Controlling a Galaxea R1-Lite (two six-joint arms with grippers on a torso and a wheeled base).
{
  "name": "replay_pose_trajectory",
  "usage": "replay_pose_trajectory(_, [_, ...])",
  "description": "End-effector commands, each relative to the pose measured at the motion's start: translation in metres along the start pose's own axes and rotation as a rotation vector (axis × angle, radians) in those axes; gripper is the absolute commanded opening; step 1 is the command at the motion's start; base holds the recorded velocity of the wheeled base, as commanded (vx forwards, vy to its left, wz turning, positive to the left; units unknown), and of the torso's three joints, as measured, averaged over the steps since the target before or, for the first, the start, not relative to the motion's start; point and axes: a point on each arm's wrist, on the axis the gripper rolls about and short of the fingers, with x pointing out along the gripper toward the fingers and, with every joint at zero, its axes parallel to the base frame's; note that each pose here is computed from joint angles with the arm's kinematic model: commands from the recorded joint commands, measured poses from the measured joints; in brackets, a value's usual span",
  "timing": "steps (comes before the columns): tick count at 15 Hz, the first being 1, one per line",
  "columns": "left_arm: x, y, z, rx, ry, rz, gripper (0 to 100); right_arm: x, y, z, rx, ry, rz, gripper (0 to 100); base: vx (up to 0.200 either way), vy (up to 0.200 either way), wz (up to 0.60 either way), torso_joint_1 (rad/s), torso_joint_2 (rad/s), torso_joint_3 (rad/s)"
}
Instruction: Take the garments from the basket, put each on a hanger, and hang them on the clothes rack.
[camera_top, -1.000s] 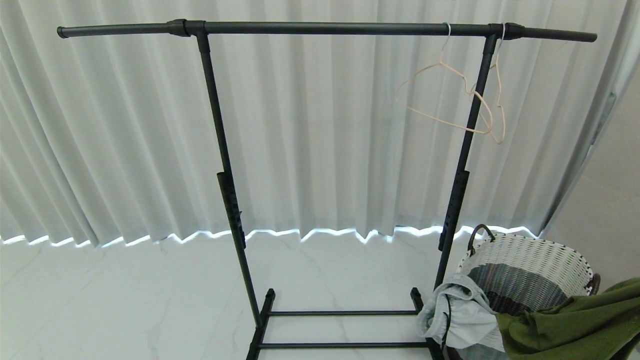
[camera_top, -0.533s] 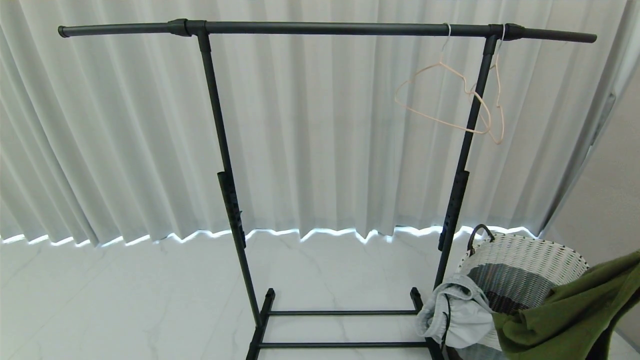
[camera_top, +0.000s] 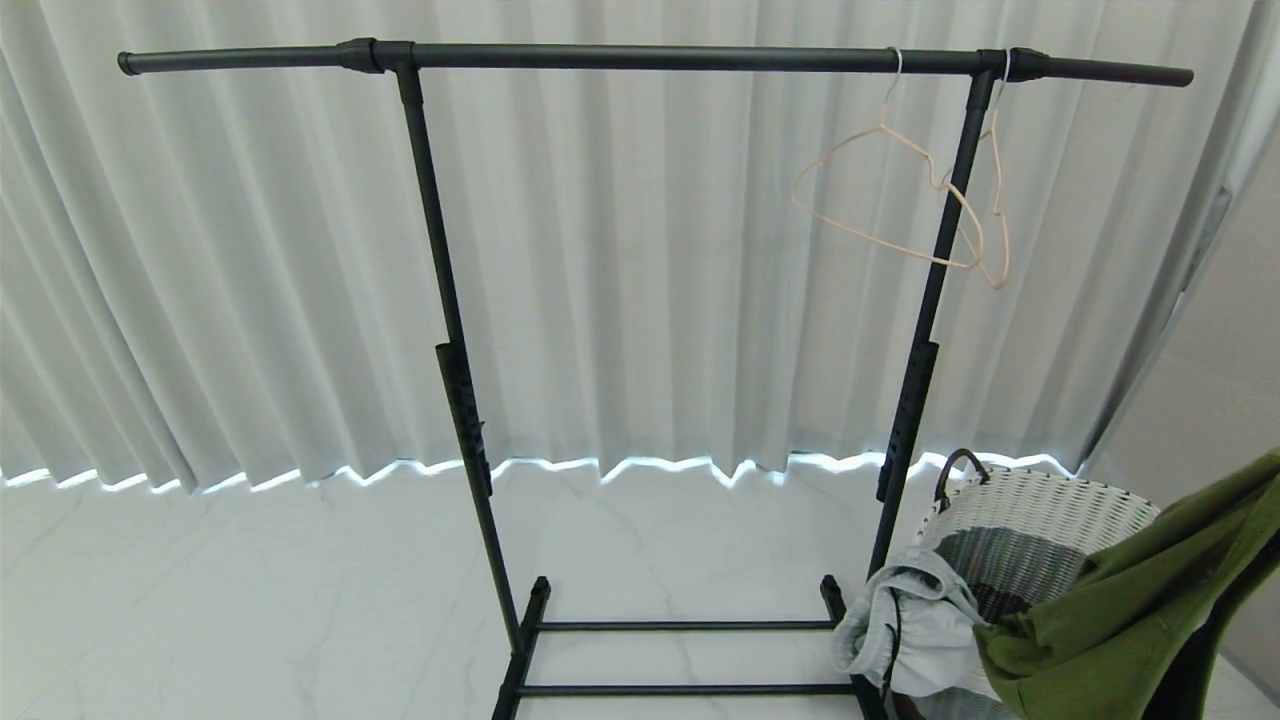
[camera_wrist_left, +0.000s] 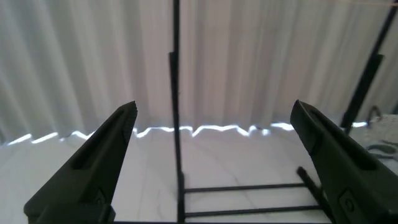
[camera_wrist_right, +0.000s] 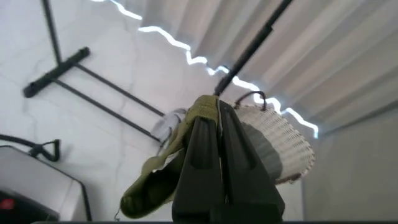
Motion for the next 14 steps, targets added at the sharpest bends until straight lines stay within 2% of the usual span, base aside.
replay_pose_trajectory(1, [0.089,-0.008,0.075,-0.008,0.163,-0.245,100,0.0,0.001,0.001,0.002,-0.009,0.026,0,0.0,0.0,0.0,0.0,0.0,0.0])
replay_pose_trajectory(3, [0.128,-0.038,0.065,0.017,0.283,-0.454,100,-0.008,-0.001,0.008,0.018,-0.092,0.047,0,0.0,0.0,0.0,0.0,0.0,0.0])
replay_pose_trajectory(5, [0.16,-0.075,0.048,0.036,0.361,-0.597,100,-0.02,-0.001,0.009,0.017,-0.149,0.062,0,0.0,0.0,0.0,0.0,0.0,0.0])
replay_pose_trajectory(6, [0.171,-0.09,0.042,0.021,0.387,-0.635,100,-0.022,-0.001,0.01,0.014,-0.169,0.087,0,0.0,0.0,0.0,0.0,0.0,0.0])
replay_pose_trajectory(7, [0.186,-0.116,0.033,-0.026,0.416,-0.676,100,-0.025,-0.001,0.016,0.007,-0.209,0.146,0,0.0,0.0,0.0,0.0,0.0,0.0])
replay_pose_trajectory(8, [0.195,-0.139,0.022,-0.06,0.459,-0.673,100,-0.025,0.001,0.02,-0.001,-0.23,0.208,0,0.0,0.0,0.0,0.0,0.0,0.0])
replay_pose_trajectory(9, [0.198,-0.152,0.015,-0.072,0.485,-0.66,100,-0.022,0.002,0.022,-0.005,-0.228,0.235,0,0.0,0.0,0.0,0.0,0.0,0.0])
replay_pose_trajectory(10, [0.2,-0.178,0.002,-0.104,0.529,-0.643,100,-0.013,0.006,0.025,-0.015,-0.214,0.288,0,0.0,0.0,0.0,0.0,0.0,0.0])
replay_pose_trajectory(11, [0.196,-0.195,-0.004,-0.127,0.559,-0.665,100,-0.004,0.009,0.029,-0.021,-0.218,0.332,0,0.0,0.0,0.0,0.0,0.0,0.0])
replay_pose_trajectory(14, [0.176,-0.244,-0.002,-0.228,0.622,-0.786,100,0.023,0.017,0.038,-0.03,-0.204,0.362,0,0.0,0.0,0.0,0.0,0.0,0.0])
